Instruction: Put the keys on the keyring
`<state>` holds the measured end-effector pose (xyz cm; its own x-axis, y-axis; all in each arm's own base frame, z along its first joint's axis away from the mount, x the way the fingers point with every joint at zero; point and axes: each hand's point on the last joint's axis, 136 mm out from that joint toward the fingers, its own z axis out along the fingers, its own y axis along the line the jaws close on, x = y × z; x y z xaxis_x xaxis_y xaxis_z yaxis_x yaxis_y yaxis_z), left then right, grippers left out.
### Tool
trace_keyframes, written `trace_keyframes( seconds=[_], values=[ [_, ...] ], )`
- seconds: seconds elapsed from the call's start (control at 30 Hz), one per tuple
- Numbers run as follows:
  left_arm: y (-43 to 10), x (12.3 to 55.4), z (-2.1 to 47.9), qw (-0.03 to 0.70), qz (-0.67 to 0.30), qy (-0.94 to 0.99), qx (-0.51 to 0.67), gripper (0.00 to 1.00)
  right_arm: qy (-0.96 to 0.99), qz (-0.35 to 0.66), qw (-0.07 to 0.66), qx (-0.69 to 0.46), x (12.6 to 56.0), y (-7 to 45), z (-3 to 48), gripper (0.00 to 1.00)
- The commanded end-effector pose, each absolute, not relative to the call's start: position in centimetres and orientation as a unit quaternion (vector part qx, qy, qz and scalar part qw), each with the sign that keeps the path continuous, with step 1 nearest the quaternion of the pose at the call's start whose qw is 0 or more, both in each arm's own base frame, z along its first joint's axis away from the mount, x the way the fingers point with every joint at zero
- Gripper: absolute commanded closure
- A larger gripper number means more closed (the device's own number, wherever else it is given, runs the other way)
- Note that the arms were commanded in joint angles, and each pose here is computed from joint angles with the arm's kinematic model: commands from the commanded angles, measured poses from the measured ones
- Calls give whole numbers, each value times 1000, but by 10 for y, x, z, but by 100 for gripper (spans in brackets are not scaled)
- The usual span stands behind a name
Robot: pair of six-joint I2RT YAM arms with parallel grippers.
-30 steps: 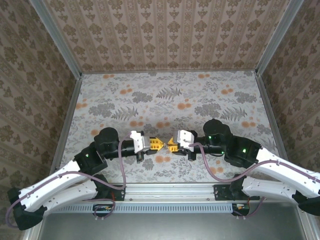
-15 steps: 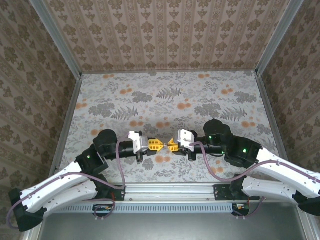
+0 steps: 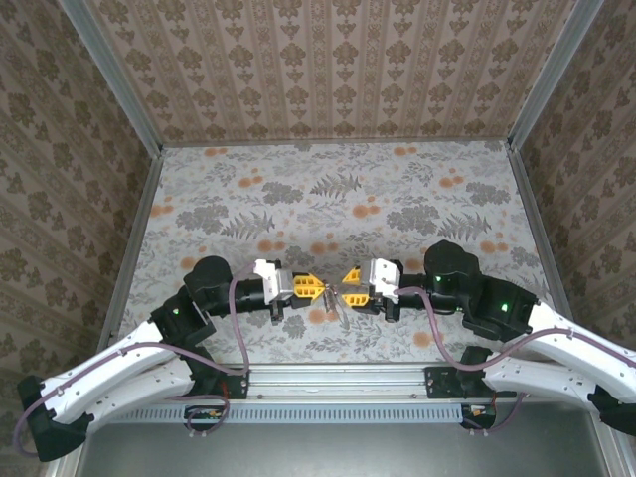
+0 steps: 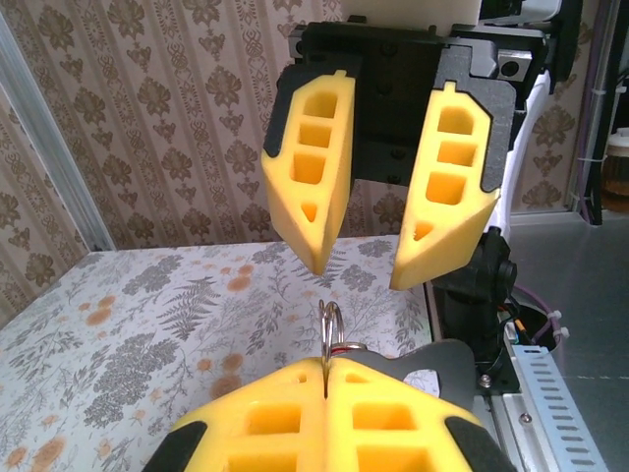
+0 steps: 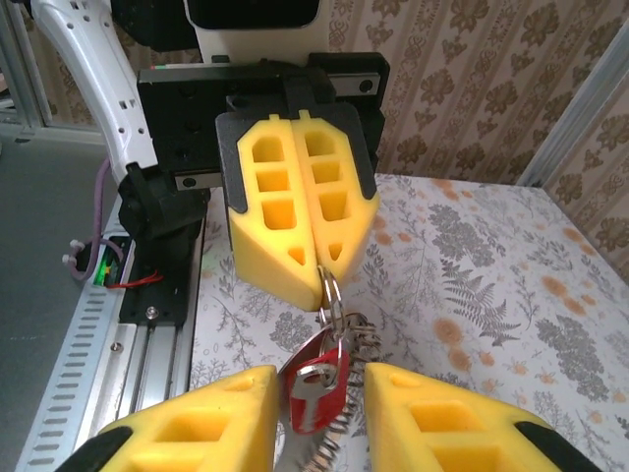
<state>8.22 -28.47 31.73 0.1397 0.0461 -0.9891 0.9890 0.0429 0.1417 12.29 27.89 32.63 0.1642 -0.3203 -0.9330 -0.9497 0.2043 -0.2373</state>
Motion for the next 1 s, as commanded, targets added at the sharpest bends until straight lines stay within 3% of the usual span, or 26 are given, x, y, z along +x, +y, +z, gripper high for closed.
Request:
trace_keyframes(
  seconds=[0.0,0.4,0.6,0.97],
  values=[
    [-284,76,338,544,-455,459,535,100,561,306,536,-552,123,283,337,70],
    [-282,72,340,541,-461,452,539,100,574,308,503,-568,125,295,320,91],
    [-282,70,343,544,-464,446,538,100,579,309,498,-566,124,292,317,82],
    [-281,70,346,546,-465,444,537,100,586,301,502,-560,127,289,313,82]
  ],
)
